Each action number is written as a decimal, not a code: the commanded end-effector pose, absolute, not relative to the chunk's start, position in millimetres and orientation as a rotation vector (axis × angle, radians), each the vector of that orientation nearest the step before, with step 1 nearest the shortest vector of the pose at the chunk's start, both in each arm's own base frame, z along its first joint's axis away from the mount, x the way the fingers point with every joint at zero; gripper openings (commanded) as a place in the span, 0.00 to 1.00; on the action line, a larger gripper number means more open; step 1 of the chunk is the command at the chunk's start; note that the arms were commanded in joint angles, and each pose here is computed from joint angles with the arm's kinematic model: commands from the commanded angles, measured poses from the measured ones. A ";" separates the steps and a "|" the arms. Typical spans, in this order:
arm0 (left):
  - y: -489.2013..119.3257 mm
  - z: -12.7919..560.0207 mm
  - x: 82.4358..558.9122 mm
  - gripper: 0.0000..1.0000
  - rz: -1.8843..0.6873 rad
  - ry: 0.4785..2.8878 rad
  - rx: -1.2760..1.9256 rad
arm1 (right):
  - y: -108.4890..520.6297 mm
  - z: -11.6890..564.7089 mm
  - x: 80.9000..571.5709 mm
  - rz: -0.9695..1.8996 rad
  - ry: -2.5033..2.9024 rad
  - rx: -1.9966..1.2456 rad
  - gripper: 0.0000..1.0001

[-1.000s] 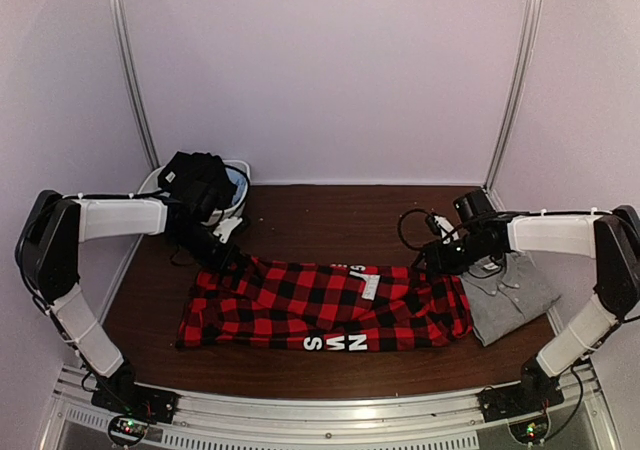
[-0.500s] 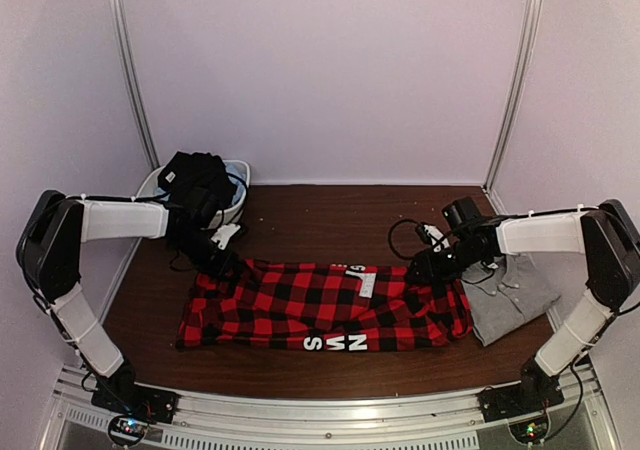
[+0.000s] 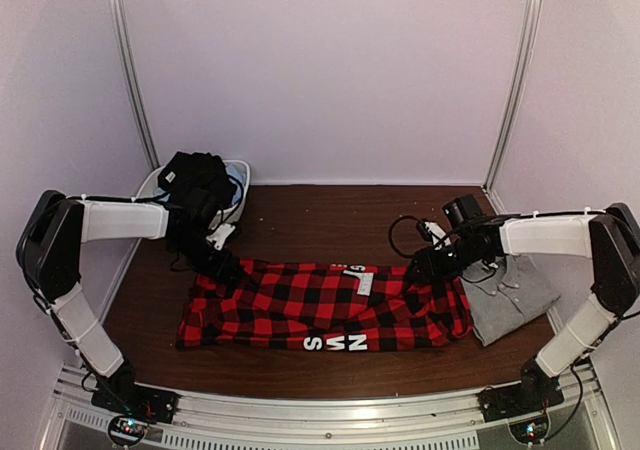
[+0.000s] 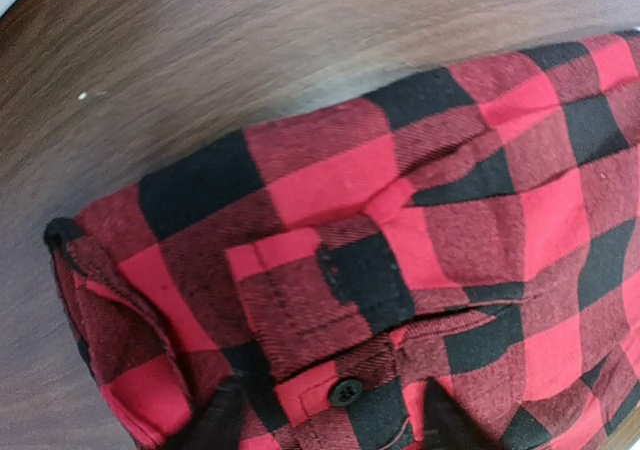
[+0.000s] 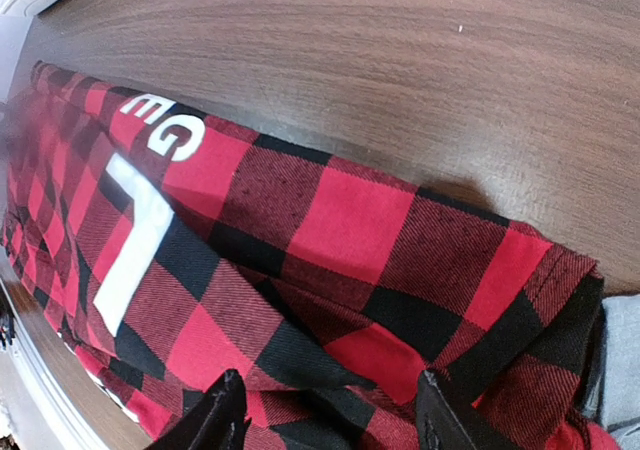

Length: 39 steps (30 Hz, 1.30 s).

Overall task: Fold and stack the long sleeve shirts
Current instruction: Fold the sleeve of the rectangle-folded shirt, then rotate the rectangle-folded shirt at the center of the board.

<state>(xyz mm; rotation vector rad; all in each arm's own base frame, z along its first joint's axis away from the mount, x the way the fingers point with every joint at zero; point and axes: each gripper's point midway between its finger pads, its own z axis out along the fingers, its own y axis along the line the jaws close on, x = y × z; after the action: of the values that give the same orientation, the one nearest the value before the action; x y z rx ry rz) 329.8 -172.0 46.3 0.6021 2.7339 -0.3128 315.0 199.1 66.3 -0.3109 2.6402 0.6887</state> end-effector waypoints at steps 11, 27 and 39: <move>-212.2 143.3 348.7 0.98 -0.502 2.328 0.588 | 229.2 94.3 302.7 0.697 2.571 -0.350 0.59; -263.3 56.4 308.5 0.98 -0.652 2.335 0.668 | 221.1 22.4 297.5 0.522 2.723 -0.287 0.58; -230.1 5.1 274.1 0.98 -0.470 2.462 0.681 | 212.6 3.5 302.3 0.404 2.765 -0.344 0.58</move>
<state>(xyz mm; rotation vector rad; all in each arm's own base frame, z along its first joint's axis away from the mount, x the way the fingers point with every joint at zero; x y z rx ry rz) 290.3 -246.2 28.2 0.6885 2.3852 -0.5585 299.4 230.0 29.3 -0.3363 2.6819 0.5797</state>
